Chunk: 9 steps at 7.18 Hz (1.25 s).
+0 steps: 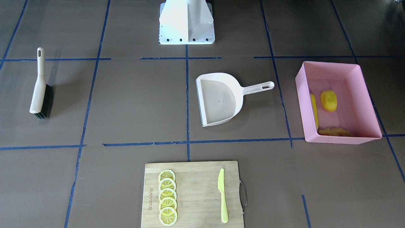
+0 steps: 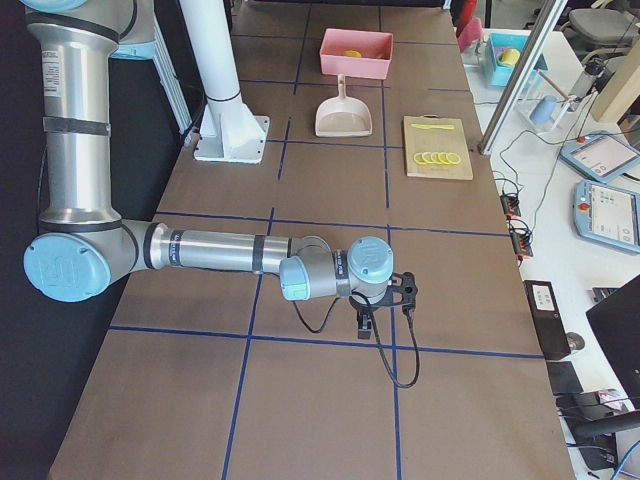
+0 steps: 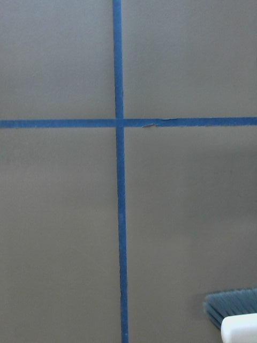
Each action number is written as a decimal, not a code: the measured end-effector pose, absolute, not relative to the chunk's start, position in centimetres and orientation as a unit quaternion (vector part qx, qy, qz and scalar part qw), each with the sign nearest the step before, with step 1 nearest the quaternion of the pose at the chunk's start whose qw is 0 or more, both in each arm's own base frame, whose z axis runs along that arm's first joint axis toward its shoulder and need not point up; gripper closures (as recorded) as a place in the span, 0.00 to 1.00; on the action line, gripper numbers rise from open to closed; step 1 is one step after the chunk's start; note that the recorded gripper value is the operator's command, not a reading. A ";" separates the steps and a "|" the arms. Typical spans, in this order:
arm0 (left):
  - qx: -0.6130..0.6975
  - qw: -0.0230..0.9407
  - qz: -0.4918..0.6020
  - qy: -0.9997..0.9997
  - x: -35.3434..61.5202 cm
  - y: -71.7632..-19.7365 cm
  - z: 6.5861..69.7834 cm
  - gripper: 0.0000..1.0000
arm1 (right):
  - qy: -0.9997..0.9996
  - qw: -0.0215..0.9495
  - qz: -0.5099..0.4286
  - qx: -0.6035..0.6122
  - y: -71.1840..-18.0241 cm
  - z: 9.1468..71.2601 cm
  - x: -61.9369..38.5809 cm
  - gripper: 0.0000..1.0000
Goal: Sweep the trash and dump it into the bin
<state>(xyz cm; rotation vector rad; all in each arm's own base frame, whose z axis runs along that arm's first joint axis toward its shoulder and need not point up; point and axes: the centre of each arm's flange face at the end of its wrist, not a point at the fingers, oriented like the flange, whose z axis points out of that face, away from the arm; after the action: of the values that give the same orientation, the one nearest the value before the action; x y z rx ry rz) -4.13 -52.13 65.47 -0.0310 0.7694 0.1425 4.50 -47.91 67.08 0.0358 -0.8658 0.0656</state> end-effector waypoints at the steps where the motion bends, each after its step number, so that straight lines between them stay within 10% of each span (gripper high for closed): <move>1: -0.015 0.924 0.070 0.375 -4.1 -52.1 65.5 0.00 | -0.418 0.908 0.042 0.004 -47.6 67.2 5.6 0.00; 9: -0.011 0.925 0.075 0.373 -4.1 -52.4 65.1 0.00 | -0.377 0.925 0.035 -0.012 -45.7 66.5 9.7 0.00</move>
<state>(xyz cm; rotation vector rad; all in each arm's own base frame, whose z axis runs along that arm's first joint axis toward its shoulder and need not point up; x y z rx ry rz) -4.13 -52.44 65.12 -0.0231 0.7660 0.1532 9.68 -45.75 66.47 -0.0242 -0.7744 0.0721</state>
